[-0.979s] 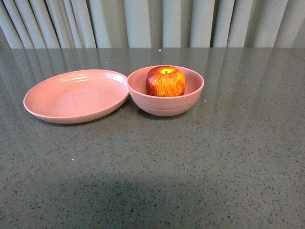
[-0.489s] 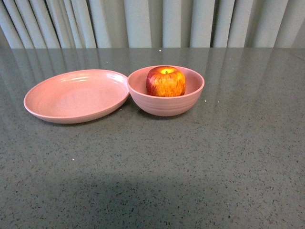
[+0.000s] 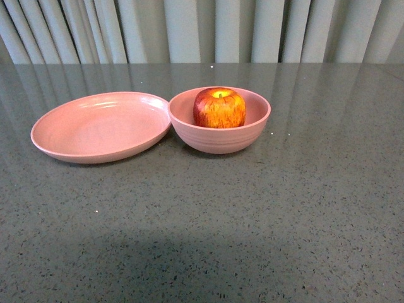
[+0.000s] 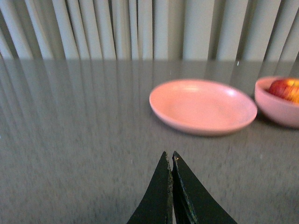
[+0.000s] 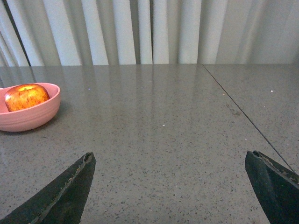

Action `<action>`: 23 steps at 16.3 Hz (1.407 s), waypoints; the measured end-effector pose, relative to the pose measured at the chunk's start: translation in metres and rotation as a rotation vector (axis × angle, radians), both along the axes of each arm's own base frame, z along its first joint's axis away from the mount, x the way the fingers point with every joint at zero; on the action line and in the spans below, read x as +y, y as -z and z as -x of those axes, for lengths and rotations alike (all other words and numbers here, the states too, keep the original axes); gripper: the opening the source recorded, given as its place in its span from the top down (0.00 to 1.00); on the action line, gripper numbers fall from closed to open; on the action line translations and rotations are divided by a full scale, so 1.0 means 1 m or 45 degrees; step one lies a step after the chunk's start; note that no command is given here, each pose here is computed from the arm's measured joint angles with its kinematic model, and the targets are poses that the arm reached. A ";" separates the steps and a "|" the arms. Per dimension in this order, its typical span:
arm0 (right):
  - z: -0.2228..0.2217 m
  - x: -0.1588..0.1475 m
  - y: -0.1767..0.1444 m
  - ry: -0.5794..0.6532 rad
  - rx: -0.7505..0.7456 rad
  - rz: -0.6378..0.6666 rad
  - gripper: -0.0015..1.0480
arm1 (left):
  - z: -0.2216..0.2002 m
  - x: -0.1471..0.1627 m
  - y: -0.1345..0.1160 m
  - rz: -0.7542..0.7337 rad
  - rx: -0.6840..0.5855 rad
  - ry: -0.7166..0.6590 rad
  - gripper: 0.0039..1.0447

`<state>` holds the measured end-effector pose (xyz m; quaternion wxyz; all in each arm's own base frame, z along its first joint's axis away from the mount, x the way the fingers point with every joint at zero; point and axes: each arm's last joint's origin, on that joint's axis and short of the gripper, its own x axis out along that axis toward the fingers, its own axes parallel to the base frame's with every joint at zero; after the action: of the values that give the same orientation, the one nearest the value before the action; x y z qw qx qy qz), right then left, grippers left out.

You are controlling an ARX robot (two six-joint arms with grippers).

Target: Move apple from plate to bowl

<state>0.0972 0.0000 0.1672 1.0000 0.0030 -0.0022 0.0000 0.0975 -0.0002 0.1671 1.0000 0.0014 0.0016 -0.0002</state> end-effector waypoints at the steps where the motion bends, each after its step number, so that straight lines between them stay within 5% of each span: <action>1: 0.000 0.000 0.000 0.000 0.001 0.000 0.06 | 0.000 0.000 -0.004 0.000 -0.033 -0.003 0.99; 8: 0.000 0.000 0.000 0.000 0.000 0.000 0.06 | 0.000 0.000 0.000 0.002 -0.006 0.002 0.93; 16: 0.000 0.000 0.000 0.000 0.000 0.000 0.06 | 0.000 0.000 0.000 0.002 -0.006 0.002 0.08; 23: 0.000 0.000 0.000 0.000 0.000 0.000 0.06 | 0.000 0.000 0.000 0.002 -0.007 0.002 0.06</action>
<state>0.0971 0.0000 0.1673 1.0000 0.0030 -0.0024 0.0000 0.0974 -0.0002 0.1676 1.0000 0.0007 -0.0010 -0.0010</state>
